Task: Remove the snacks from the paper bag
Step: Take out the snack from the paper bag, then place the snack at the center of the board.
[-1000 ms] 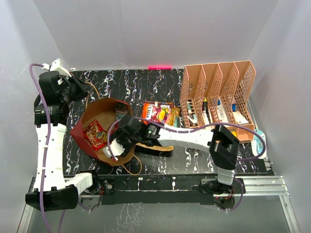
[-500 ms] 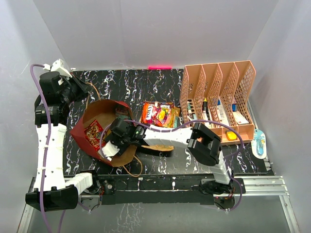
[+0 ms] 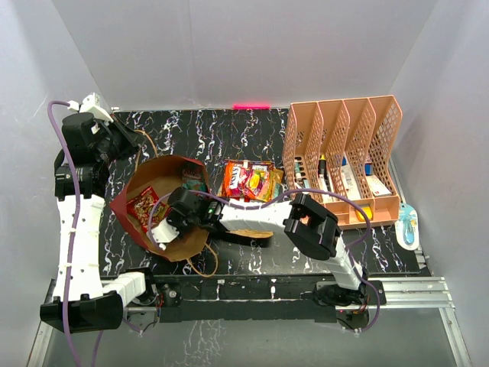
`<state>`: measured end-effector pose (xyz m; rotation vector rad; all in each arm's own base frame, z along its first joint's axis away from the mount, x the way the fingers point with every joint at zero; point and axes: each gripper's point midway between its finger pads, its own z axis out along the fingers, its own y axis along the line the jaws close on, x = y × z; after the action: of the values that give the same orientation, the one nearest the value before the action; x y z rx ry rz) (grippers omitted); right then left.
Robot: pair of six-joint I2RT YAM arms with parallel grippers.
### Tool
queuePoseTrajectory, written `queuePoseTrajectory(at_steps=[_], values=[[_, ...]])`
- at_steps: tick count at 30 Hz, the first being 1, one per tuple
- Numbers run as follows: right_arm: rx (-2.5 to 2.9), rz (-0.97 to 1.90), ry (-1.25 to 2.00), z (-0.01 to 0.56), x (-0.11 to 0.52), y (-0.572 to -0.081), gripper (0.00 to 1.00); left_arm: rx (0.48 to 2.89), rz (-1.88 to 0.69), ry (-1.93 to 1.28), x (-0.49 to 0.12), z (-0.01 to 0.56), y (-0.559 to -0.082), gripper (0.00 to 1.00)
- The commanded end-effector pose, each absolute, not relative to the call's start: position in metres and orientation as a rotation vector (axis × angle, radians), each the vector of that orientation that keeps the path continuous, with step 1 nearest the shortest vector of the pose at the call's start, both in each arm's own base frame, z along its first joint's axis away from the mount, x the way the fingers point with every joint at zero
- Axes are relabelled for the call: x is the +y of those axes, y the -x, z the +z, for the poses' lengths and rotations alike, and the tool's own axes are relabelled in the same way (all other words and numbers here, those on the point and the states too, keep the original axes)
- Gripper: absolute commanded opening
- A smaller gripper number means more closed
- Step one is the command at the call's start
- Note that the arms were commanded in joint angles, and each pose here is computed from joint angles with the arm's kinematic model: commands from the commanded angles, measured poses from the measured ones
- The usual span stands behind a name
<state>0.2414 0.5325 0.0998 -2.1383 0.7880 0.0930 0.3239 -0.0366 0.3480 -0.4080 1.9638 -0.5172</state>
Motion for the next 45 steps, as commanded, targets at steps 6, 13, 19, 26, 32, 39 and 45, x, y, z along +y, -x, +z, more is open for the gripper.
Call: queuePoseTrajectory(at_steps=[6,13,19,26,32,39,45], values=[[0.776,0.149,1.838,0.232,0.531,-0.242,0.07,1.920,-0.488,0.384,-0.033,0.366,-0.321,0.00],[0.706,0.347,1.702,0.333,0.493,-0.196,0.07,1.925,-0.468,0.395,-0.030,0.362,-0.324,0.00],[0.662,0.424,1.612,0.373,0.419,-0.154,0.07,1.928,-0.448,0.403,-0.027,0.360,-0.324,0.00],[0.803,0.385,1.479,0.355,0.339,-0.149,0.07,1.938,-0.426,0.411,-0.023,0.354,-0.329,0.00],[0.872,0.357,1.368,0.326,0.302,-0.165,0.07,1.944,-0.415,0.416,-0.021,0.352,-0.330,0.00],[0.923,0.374,1.366,0.281,0.282,-0.210,0.07,1.940,-0.409,0.413,-0.021,0.354,-0.329,0.00],[0.775,0.410,1.474,0.271,0.308,-0.225,0.07,1.938,-0.410,0.409,-0.021,0.357,-0.328,0.00]])
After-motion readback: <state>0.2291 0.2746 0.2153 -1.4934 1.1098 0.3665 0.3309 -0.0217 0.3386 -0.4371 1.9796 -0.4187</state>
